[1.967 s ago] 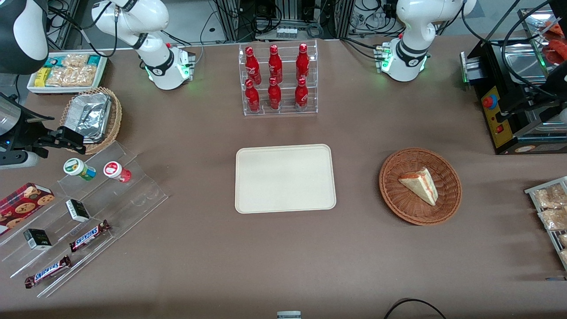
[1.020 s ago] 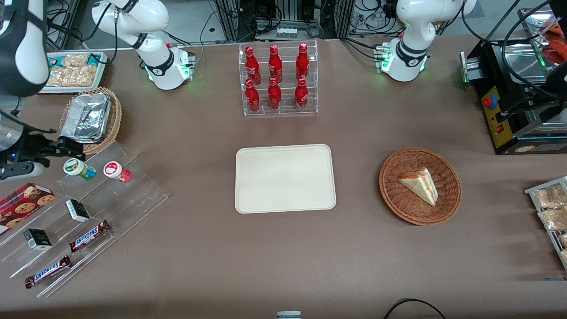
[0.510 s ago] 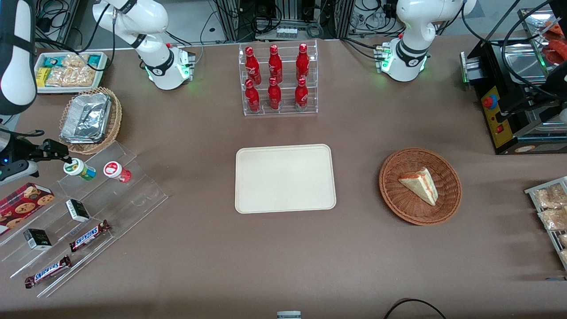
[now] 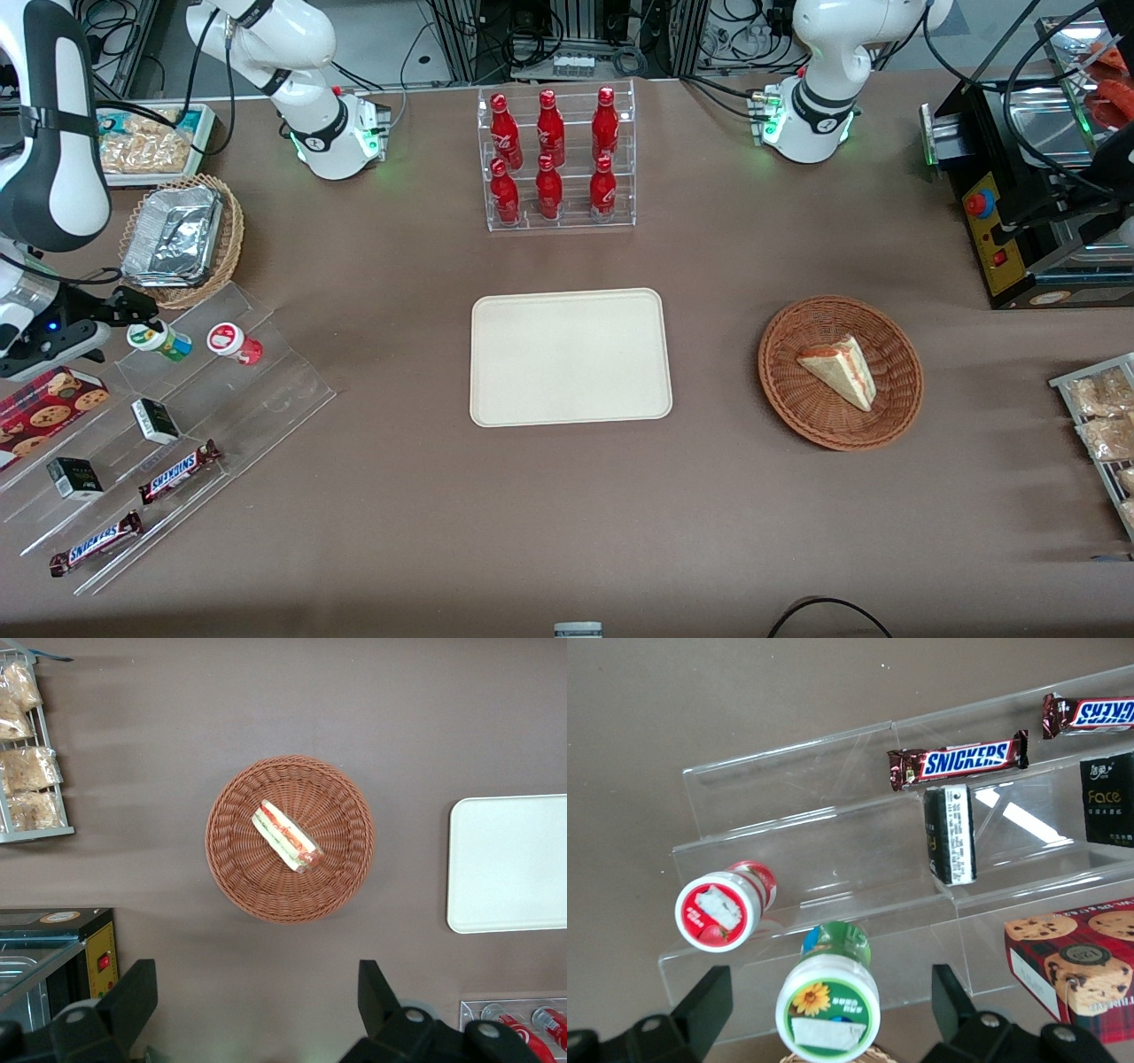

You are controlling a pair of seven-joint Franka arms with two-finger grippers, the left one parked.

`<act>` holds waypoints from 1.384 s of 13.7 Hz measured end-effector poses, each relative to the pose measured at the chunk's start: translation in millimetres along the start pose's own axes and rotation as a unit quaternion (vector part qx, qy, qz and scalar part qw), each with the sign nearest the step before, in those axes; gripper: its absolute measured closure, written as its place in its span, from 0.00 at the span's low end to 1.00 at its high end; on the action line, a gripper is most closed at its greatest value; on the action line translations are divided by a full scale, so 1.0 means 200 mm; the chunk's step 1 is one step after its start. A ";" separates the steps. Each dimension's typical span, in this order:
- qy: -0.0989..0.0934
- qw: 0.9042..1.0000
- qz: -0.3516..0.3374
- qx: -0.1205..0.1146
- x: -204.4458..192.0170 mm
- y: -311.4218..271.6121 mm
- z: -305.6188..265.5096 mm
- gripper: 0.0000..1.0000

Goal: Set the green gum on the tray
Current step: 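Move the right gripper down over the green-capped gum bottle on the rack, then close the right gripper around the green-capped gum bottle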

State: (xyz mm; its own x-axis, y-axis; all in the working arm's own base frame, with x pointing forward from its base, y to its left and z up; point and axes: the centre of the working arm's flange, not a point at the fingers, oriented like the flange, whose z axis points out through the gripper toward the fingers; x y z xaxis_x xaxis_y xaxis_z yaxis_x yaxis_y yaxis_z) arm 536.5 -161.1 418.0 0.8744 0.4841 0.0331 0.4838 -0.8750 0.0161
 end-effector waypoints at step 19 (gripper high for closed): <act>-0.007 1.000 0.013 0.006 -0.14 -0.01 0.21 0.02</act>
State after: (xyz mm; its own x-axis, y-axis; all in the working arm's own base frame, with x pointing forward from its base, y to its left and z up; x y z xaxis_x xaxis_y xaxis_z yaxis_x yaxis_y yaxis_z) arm 513.6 -172.9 376.1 0.8874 0.4606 0.0200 0.4606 -0.8876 0.0035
